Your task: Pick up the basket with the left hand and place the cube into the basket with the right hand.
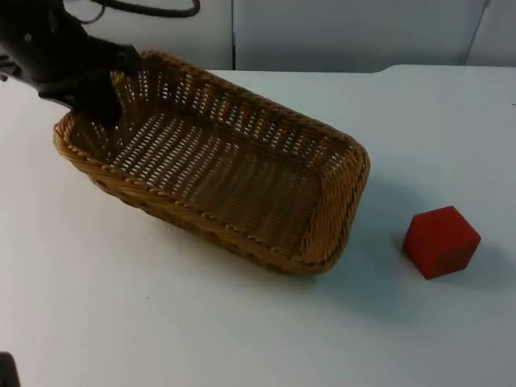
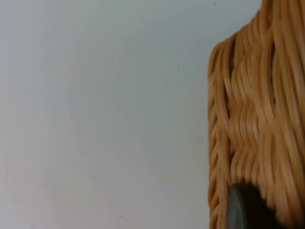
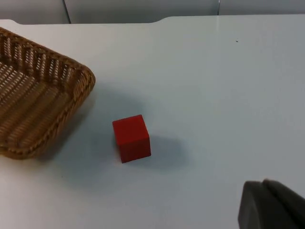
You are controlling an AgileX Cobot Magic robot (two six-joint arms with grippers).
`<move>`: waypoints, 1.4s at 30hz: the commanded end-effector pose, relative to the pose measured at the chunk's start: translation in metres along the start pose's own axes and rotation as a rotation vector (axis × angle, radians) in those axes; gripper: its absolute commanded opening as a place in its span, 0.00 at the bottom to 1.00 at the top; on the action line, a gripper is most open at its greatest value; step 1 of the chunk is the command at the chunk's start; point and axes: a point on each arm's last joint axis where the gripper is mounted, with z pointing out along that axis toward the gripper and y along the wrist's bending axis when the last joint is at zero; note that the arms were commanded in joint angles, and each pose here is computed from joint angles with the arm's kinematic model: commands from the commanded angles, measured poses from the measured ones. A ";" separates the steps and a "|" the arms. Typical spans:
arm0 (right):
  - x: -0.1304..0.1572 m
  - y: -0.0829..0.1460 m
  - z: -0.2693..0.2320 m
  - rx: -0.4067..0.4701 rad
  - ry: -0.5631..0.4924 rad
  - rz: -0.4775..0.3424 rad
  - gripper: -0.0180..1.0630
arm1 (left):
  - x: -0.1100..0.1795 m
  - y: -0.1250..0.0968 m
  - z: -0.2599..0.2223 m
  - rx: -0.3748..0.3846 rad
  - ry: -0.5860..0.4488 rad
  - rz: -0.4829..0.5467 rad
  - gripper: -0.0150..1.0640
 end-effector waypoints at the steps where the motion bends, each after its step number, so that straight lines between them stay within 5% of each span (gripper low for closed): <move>1: 0.001 0.000 0.001 -0.008 -0.007 0.001 0.01 | -0.008 -0.007 -0.027 0.016 -0.056 -0.033 0.01; 8: 0.001 0.000 0.001 -0.008 -0.007 0.001 0.01 | -0.012 -0.016 -0.056 0.016 -0.115 -0.037 0.01; 42: 0.001 -0.001 0.001 0.011 -0.007 0.012 0.01 | -0.013 -0.015 -0.057 0.008 -0.129 -0.032 0.01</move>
